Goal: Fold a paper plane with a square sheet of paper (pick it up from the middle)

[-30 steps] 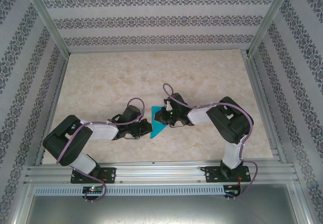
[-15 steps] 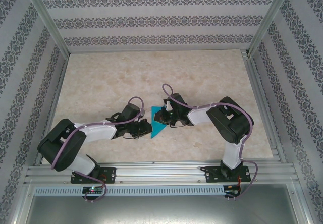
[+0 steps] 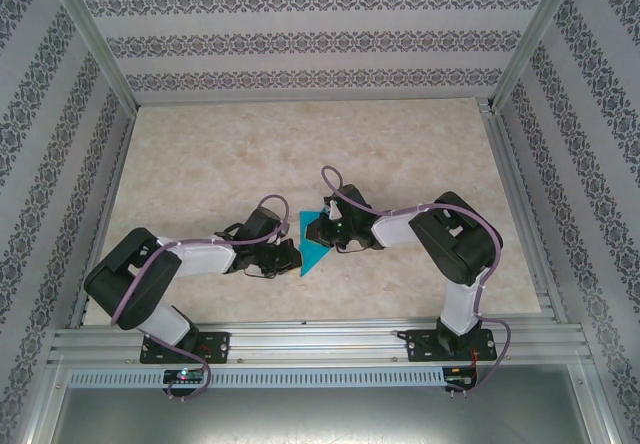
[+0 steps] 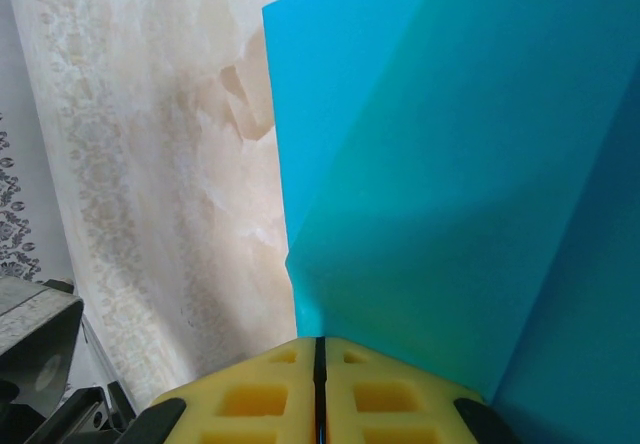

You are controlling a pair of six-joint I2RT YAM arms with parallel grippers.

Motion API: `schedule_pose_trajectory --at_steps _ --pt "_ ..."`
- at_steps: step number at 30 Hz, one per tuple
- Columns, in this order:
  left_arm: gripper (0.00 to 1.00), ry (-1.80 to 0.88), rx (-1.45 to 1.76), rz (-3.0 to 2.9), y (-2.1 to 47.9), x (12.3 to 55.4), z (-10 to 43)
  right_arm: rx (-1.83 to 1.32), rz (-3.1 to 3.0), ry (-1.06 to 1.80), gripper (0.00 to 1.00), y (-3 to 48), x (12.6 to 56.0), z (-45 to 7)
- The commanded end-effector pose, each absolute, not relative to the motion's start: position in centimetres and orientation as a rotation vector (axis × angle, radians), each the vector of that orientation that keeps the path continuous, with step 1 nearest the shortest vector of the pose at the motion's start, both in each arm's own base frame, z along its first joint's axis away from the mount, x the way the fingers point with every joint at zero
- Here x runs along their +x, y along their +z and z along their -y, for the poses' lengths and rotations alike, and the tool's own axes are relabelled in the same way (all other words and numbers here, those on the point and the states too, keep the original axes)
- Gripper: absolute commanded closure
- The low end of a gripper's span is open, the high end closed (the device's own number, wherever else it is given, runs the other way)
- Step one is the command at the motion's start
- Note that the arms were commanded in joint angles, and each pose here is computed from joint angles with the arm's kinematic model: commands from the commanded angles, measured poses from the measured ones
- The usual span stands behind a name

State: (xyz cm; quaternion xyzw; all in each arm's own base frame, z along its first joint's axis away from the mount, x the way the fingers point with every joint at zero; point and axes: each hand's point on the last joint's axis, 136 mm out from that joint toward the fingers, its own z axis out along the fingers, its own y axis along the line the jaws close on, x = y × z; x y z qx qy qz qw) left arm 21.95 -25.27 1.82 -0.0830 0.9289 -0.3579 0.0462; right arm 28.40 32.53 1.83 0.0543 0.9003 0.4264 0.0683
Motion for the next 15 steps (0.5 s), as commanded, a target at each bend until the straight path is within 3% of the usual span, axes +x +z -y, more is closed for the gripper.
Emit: schedule_pose_trajectory --at_steps 1,11,15 --pt "0.93 -1.127 -0.190 -2.864 1.7 21.2 25.9 0.197 -2.812 1.159 0.91 -1.0 27.2 -30.8" --pt "0.94 -1.063 -0.172 -3.009 -0.1 18.8 24.8 0.208 -2.829 1.132 0.90 -1.6 26.9 -30.4" --pt "0.91 -1.065 -0.132 -2.988 1.3 18.5 24.6 0.220 -2.839 1.109 0.91 -2.0 26.7 -30.1"
